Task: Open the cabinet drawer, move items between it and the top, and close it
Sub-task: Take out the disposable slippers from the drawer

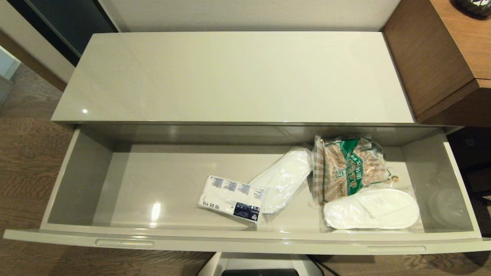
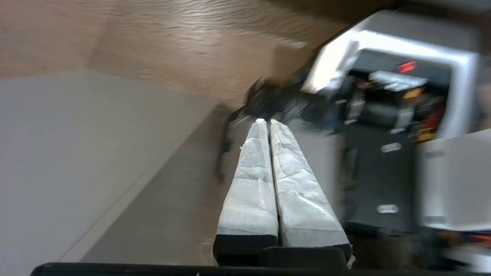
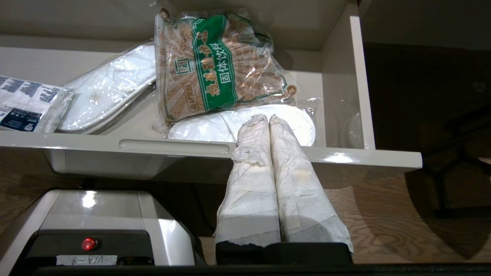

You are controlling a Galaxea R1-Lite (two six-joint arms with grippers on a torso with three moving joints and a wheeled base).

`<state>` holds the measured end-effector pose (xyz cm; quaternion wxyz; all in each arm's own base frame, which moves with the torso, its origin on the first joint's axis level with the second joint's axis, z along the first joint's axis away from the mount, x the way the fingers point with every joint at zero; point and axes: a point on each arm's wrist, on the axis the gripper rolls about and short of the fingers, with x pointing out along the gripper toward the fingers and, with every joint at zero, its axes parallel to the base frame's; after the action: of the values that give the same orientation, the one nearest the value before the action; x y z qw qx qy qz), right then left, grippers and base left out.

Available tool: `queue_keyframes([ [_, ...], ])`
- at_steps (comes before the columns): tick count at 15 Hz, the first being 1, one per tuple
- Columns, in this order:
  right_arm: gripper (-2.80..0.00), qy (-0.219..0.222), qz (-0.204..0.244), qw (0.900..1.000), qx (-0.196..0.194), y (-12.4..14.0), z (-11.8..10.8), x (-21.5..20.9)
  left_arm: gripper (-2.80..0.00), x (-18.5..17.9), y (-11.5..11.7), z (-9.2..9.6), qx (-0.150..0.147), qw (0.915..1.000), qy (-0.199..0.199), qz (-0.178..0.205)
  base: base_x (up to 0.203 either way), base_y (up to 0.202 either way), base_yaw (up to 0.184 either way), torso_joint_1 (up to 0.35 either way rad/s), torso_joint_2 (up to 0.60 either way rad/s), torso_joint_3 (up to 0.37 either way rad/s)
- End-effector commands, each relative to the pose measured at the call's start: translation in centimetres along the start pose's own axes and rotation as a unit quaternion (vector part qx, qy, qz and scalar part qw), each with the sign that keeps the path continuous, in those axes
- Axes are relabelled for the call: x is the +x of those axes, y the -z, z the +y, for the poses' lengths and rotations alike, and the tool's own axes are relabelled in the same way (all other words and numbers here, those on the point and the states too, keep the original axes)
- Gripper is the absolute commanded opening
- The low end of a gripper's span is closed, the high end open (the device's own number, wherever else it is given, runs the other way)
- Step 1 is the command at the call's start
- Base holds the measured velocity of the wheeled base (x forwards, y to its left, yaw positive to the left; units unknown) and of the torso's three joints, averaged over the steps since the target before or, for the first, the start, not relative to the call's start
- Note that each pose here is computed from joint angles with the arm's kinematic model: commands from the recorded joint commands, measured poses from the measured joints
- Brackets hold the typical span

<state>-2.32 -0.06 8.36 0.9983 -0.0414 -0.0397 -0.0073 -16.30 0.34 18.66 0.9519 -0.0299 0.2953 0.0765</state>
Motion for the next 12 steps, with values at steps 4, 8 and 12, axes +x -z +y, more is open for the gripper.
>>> queue_keyframes([
  [4,-2.80,0.000,-0.006,1.000,0.000,0.0,0.0,-0.1,-2.80,0.6,4.7,0.1,0.133,0.9871,0.070,-0.056,0.000,0.000,0.000,0.000,0.00,0.000],
  [8,-2.80,0.000,-0.006,1.000,0.000,0.0,0.0,-0.1,-2.80,5.8,1.7,-1.1,0.156,0.9722,0.107,-0.138,0.000,0.000,0.000,0.000,0.00,0.000],
  [12,-2.80,0.000,-0.006,1.000,0.000,0.0,0.0,-0.1,-2.80,11.5,-0.9,-2.2,0.153,0.9393,0.102,-0.290,0.000,0.000,0.000,0.000,0.00,0.000],
])
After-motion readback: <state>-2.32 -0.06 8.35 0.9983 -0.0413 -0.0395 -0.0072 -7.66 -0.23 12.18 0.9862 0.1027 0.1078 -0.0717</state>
